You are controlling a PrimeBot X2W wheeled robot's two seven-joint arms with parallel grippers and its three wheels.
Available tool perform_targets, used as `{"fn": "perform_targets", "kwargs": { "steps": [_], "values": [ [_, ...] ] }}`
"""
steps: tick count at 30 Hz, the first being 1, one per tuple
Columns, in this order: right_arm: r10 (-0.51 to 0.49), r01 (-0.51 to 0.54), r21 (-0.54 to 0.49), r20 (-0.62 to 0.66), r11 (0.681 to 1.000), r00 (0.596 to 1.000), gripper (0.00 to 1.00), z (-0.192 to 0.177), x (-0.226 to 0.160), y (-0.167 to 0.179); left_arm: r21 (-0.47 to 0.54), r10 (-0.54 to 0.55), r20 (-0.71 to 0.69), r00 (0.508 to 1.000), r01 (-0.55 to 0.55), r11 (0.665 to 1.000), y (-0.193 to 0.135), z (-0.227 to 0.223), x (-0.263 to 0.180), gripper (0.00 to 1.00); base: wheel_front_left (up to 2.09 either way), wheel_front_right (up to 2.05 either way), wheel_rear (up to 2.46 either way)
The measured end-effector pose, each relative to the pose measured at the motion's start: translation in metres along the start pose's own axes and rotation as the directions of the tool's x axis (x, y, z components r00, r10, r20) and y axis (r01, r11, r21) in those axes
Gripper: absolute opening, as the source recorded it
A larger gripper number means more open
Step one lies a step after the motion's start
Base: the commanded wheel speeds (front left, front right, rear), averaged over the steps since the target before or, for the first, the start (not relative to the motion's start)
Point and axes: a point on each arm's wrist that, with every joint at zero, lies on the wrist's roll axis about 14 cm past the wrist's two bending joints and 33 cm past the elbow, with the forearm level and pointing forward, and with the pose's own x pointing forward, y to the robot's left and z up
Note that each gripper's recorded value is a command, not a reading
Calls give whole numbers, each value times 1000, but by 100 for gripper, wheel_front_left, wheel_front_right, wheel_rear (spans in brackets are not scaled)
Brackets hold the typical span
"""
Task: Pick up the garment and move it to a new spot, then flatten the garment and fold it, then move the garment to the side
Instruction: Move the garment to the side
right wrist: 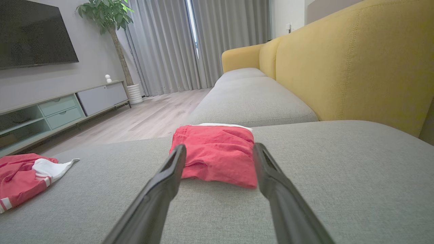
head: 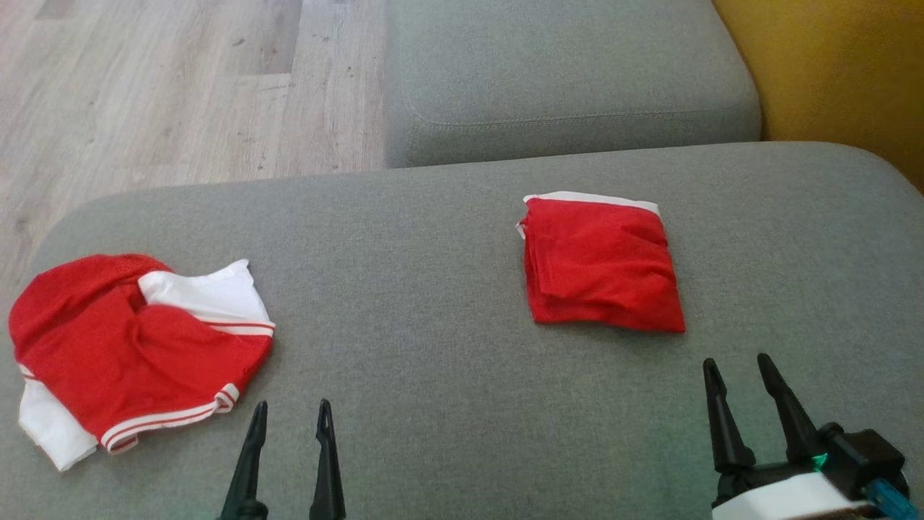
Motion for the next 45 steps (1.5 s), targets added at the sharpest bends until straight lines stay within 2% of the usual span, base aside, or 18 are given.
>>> {"fn": "perform_targets", "kwargs": {
  "steps": [12,18,23,28,34,35,36,37,41,45],
  "values": [
    [-35,36,5,-66,999,997,100,-19,17,-15,-3,5,-21,1000,-5,1000,1,-5,15,100,0,0,0],
    [-63,64,17,-62,998,996,100,-14,71,-40,-12,-26,-41,999,25,1000,-8,-13,40,100,0,0,0],
    [-80,87,40,-150,995,985,100,-22,115,-57,-27,-51,-45,998,50,998,-15,-17,63,100,0,0,0],
    [-80,116,89,-337,989,938,100,-56,149,-67,-32,-66,-78,995,63,997,-19,-31,77,100,0,0,0],
    [-32,118,132,-521,984,853,100,-106,157,-55,-23,-49,-87,995,47,999,-13,-37,86,100,0,0,0],
    [-23,119,144,-539,982,842,71,-112,156,-52,-22,-41,-93,995,39,999,-11,-38,86,100,0,0,0],
    [-16,122,157,-550,980,835,16,-117,155,-49,-25,-35,-99,994,32,999,-10,-40,85,100,0,0,0],
    [-11,124,168,-552,978,834,0,-118,156,-47,-26,-33,-103,994,30,999,-9,-41,85,100,0,0,0],
    [-6,126,187,-539,974,842,0,-116,158,-48,-26,-32,-108,994,30,999,-11,-43,86,100,0,0,0],
    [-49,109,88,-513,990,857,0,-102,155,-77,-37,-58,-115,992,54,998,-19,-47,90,100,0,0,0]
  ]
}}
